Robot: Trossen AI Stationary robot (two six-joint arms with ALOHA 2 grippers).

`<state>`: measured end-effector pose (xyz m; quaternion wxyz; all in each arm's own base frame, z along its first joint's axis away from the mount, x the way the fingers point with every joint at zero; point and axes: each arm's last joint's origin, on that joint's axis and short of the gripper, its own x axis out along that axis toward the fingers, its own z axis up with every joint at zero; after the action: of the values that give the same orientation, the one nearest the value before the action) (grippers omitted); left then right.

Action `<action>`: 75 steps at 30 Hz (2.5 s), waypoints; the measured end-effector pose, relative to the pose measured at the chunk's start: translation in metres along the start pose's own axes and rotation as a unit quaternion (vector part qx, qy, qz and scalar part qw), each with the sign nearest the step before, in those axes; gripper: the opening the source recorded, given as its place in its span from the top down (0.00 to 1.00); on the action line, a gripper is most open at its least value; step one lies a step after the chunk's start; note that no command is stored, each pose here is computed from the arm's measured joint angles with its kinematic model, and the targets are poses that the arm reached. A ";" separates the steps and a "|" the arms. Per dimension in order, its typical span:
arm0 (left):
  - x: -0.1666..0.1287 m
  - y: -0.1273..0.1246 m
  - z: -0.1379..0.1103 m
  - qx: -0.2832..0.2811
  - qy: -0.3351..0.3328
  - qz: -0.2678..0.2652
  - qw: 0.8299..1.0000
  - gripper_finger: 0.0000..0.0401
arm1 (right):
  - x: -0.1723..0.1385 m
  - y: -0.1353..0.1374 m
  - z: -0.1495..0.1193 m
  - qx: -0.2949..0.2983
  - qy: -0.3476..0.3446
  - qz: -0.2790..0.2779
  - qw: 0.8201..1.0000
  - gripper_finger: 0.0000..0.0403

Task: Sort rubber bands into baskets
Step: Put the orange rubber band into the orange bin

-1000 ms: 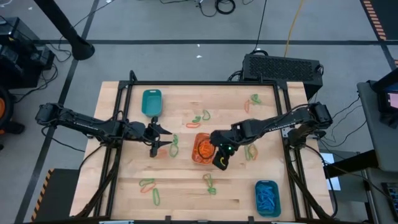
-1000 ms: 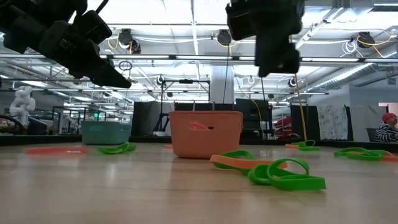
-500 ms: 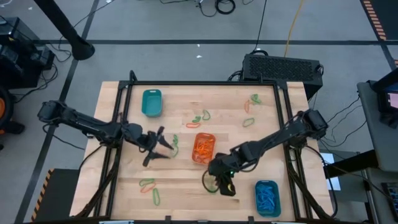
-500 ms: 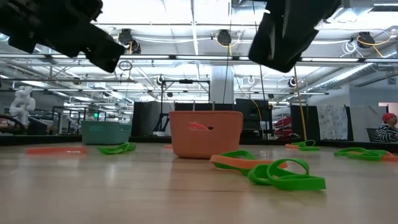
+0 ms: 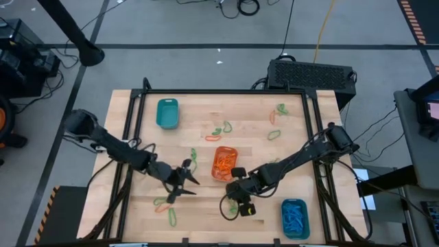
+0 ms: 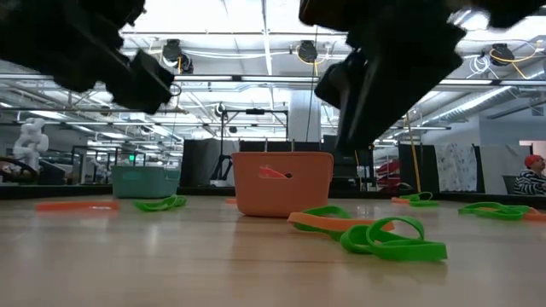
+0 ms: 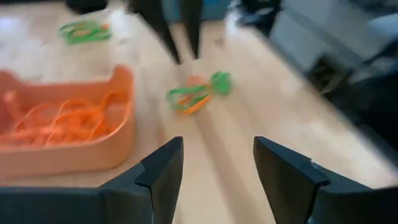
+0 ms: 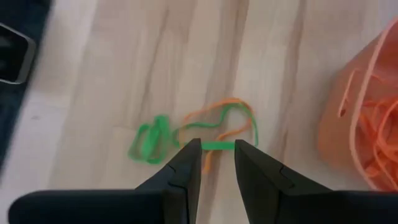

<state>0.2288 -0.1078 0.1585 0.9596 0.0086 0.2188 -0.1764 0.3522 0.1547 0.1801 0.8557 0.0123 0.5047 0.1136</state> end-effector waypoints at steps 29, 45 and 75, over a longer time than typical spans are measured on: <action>0.015 0.001 0.005 0.002 0.013 0.003 1.000 0.49 | 0.040 0.012 -0.017 -0.029 0.049 0.019 0.998 0.78; 0.015 0.000 0.005 0.002 0.019 -0.006 1.000 0.49 | 0.005 0.008 -0.008 -0.037 0.085 -0.046 0.995 1.00; 0.015 0.000 0.004 -0.002 0.023 -0.005 1.000 0.49 | -0.053 -0.046 0.066 0.005 0.029 -0.170 0.985 1.00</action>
<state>0.2431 -0.1131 0.1560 0.9534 0.0093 0.2413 -0.1808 0.3933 0.1054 0.2520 0.8474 -0.0725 0.5248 -0.0353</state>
